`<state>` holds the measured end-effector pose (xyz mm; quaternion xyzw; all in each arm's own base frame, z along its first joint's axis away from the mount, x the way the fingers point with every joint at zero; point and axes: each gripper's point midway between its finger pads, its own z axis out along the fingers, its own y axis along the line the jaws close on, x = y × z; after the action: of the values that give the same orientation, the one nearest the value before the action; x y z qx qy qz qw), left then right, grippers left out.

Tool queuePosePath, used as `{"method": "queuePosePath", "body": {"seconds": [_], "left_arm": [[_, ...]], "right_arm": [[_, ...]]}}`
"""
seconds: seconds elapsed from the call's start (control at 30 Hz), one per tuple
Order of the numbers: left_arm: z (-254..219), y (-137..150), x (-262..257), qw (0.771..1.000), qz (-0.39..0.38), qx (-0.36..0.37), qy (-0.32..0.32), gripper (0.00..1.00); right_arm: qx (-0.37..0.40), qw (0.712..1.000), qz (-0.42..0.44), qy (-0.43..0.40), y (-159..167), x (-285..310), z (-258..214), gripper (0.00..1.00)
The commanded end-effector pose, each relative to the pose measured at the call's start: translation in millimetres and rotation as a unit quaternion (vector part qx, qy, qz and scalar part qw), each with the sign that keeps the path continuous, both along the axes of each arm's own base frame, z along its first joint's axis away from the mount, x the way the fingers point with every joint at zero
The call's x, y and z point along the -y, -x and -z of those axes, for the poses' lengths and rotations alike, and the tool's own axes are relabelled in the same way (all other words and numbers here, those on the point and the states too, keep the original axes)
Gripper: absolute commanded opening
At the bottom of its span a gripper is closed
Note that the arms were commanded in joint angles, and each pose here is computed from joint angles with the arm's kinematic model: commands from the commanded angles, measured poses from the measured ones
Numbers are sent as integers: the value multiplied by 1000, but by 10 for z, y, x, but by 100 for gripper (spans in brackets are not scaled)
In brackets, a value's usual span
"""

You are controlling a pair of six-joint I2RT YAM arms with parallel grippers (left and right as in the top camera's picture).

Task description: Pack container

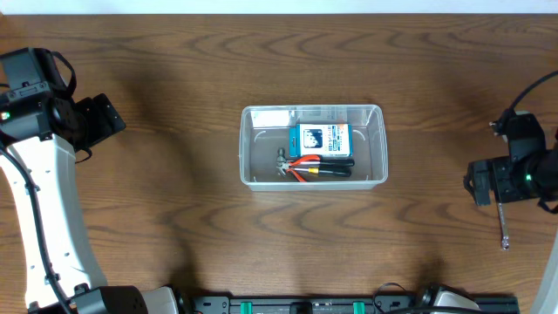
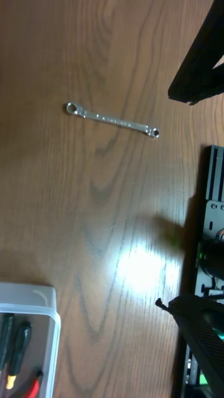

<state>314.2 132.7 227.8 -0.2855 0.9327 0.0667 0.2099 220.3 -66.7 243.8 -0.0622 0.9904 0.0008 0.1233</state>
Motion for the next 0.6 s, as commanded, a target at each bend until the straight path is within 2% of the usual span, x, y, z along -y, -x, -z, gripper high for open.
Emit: {"method": "queuePosePath", "body": {"seconds": [0.0, 0.13, 0.23, 0.33, 0.4, 0.57], "left_arm": [[-80, 0, -23, 1000, -1, 8, -8, 98], [-80, 0, -23, 1000, -1, 8, -8, 98], [-80, 0, -23, 1000, -1, 8, -8, 98], [-80, 0, -23, 1000, -1, 8, -8, 98], [-80, 1, -24, 1000, -1, 8, -8, 98], [-80, 1, -24, 1000, -1, 8, -8, 98]], "right_arm": [[-14, 1000, 15, 0, 20, 42, 49, 99], [-47, 997, 27, 55, 143, 242, 80, 99], [-73, 995, -35, 62, 253, 227, 100, 99], [-62, 990, -109, 62, 206, 206, 118, 99], [-54, 992, -86, 71, 164, 316, 150, 99], [-61, 996, 50, 45, 264, 626, 280, 99]]}}
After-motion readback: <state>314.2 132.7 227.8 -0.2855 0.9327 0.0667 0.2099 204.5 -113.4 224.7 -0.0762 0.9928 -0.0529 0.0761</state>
